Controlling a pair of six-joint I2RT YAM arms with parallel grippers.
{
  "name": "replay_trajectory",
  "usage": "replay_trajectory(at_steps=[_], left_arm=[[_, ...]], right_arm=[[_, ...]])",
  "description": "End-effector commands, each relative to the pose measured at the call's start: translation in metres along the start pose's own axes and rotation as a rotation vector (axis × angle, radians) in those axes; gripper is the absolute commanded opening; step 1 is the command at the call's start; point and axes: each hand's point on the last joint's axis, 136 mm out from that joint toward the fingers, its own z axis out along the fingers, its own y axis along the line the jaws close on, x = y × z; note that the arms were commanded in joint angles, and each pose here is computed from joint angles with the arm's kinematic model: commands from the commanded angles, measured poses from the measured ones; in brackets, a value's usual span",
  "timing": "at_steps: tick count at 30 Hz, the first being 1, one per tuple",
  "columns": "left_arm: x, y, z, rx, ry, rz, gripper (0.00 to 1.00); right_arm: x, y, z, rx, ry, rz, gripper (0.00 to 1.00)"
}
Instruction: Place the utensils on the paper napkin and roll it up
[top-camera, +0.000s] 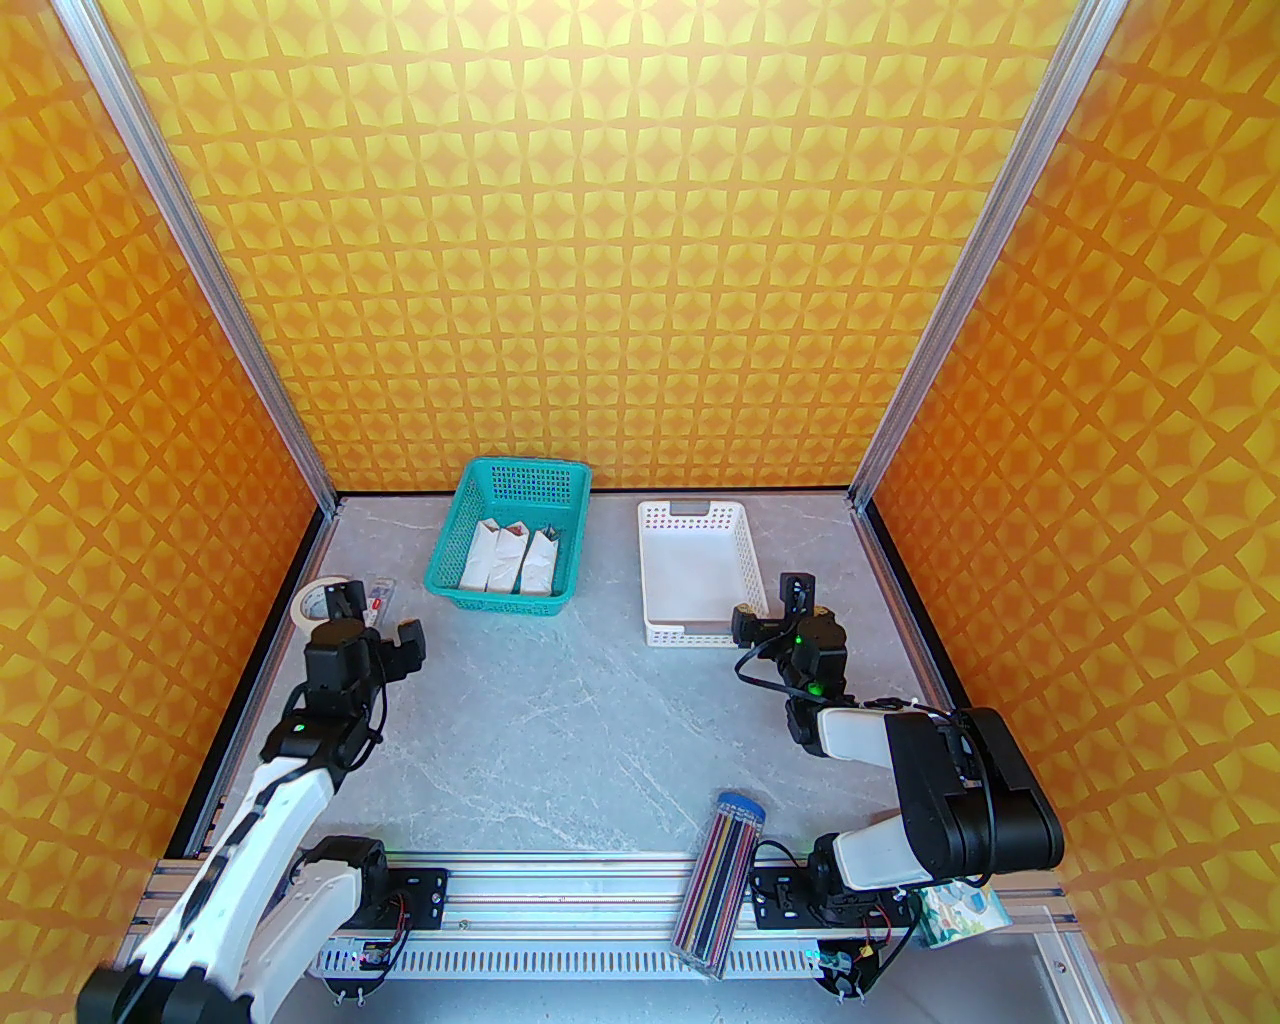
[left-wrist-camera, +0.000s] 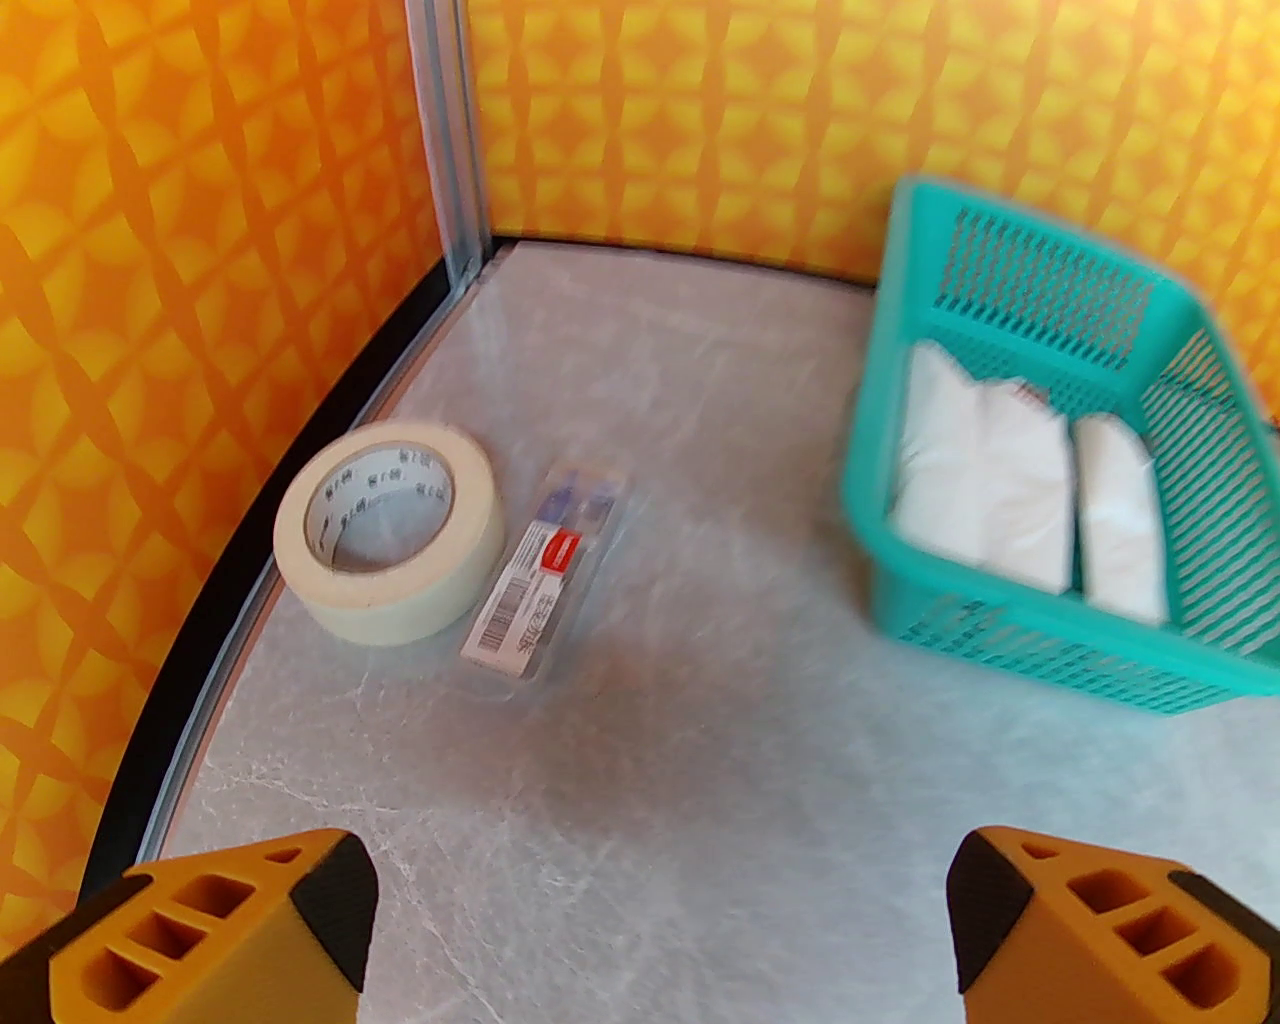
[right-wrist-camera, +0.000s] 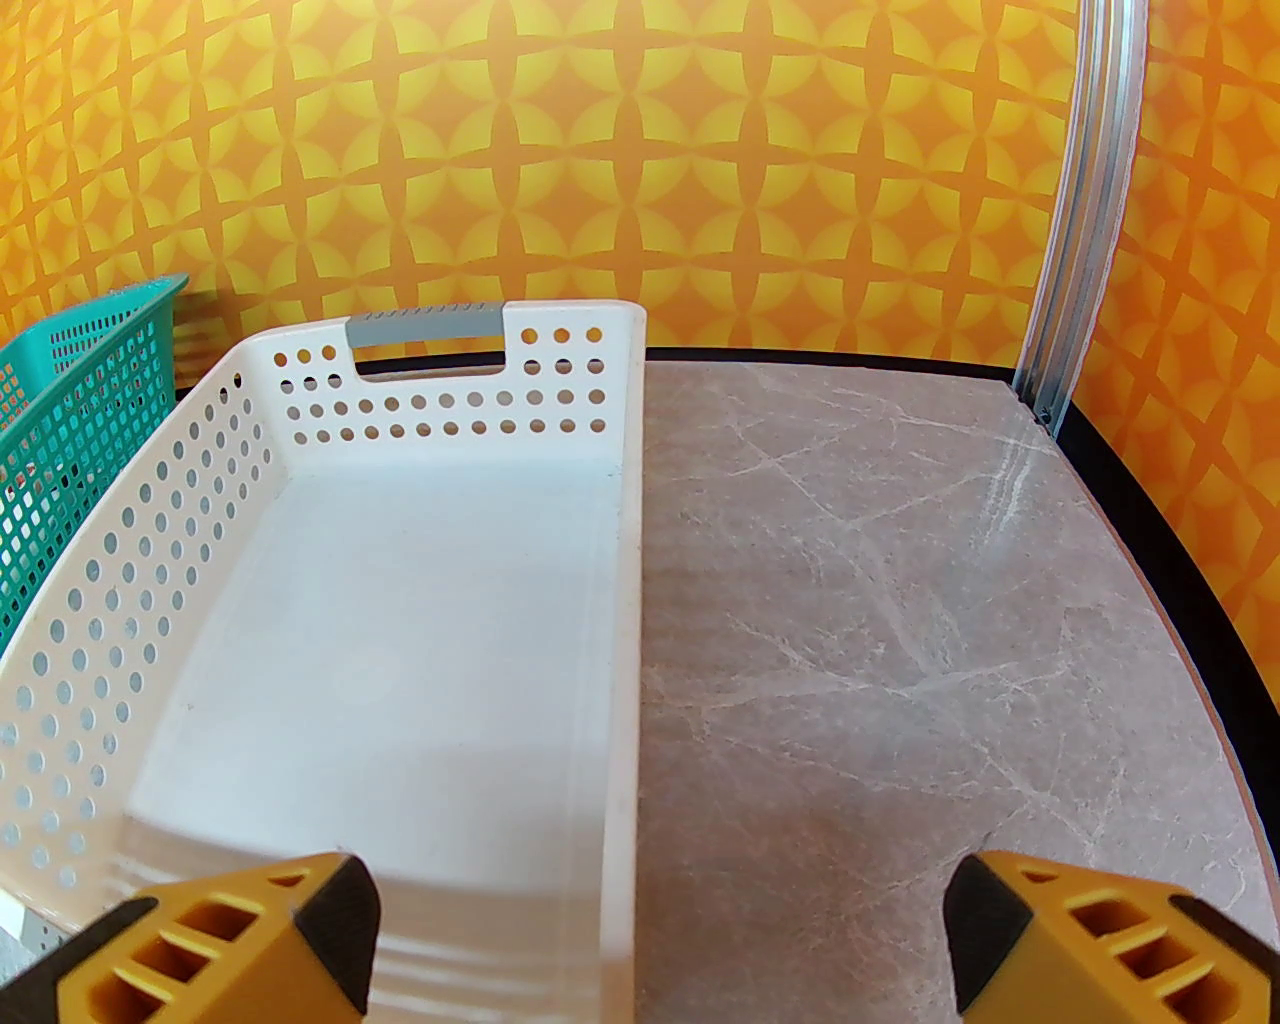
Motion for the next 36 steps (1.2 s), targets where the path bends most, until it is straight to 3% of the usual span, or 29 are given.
replay_trajectory(at_steps=[1, 7, 17, 36], left_arm=[[-0.014, 0.007, 0.012, -0.032, -0.091, 0.009, 0.99], [-0.014, 0.003, 0.033, -0.027, -0.133, 0.033, 0.99], [-0.009, -0.026, 0.062, 0.105, -0.192, 0.091, 0.99], [0.015, -0.042, 0.073, 0.209, -0.316, 0.157, 0.99]], right_arm=[[-0.001, -0.001, 0.003, -0.004, 0.004, 0.019, 0.99], [-0.001, -0.001, 0.003, -0.004, 0.002, 0.019, 0.99], [-0.001, -0.001, 0.003, -0.004, 0.004, 0.019, 0.98], [-0.001, -0.001, 0.003, -0.004, 0.005, 0.018, 0.99]])
